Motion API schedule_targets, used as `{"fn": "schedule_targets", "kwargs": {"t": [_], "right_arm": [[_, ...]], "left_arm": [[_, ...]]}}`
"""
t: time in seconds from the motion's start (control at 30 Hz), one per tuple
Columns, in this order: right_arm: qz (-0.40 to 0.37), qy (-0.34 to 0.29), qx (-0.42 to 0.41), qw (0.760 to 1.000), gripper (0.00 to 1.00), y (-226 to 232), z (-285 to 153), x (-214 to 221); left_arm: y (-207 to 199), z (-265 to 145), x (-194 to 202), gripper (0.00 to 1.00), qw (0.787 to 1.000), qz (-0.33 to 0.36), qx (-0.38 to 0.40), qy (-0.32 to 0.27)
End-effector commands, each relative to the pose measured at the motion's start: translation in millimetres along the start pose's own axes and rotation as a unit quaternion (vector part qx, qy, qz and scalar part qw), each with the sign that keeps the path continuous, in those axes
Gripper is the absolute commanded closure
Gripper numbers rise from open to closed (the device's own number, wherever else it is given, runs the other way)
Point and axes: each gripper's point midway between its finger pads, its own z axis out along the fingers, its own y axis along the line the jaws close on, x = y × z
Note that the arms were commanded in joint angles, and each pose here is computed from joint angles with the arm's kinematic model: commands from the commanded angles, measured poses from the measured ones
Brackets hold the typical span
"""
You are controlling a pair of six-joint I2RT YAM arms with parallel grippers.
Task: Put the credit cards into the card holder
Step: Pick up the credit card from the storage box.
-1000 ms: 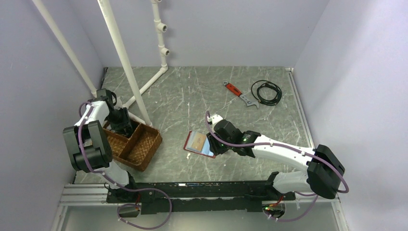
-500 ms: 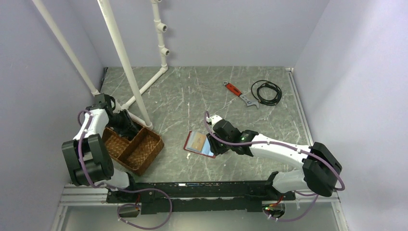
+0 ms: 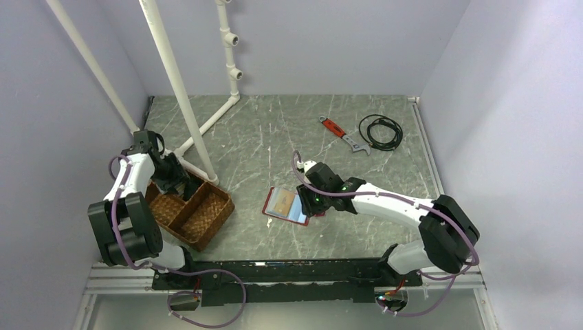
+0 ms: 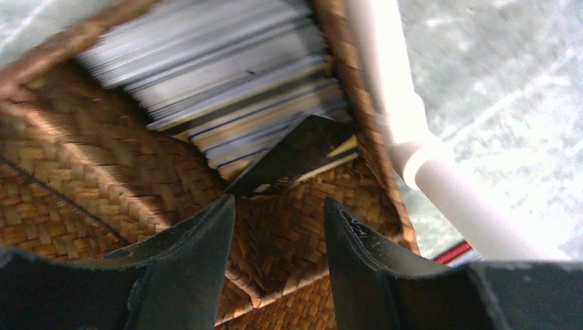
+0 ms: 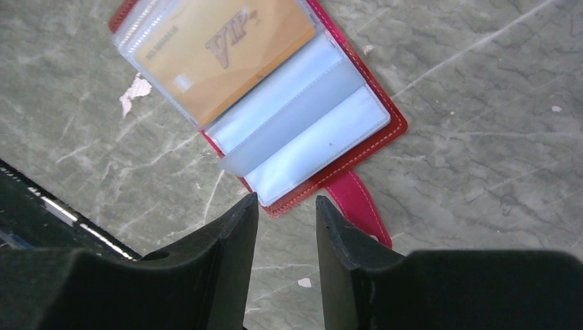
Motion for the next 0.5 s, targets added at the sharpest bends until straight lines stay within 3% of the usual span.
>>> {"fn": "schedule_targets", "kwargs": {"t": [0.0,0.17,0.27,0.33,0.47], "right_arm": [[-0.021,-0.029,-0.054,0.998,0.58,23,-10,-30],[-0.052,-0.065,-0.119,0.989,0.35,66,-24,-64],[-0.013,-0.072,-0.139,0.988,0.26,90,-13,-90],[0.03,-0.065,-0.14,0.988,0.23,107,1,-105],[0.072,-0.054,-0.17,0.981,0.23,153,19,-124]], "left_arm": [[19,-5,-8,0.43,0.991,-0.105,-0.077,-0.028],[24,-28,-15,0.35,0.987,-0.109,-0.097,-0.063],[25,-48,-34,0.25,0.986,-0.078,-0.107,-0.098],[23,-51,-40,0.21,0.987,-0.066,-0.104,-0.101],[7,-39,-37,0.23,0.994,-0.05,-0.056,-0.08]]}}
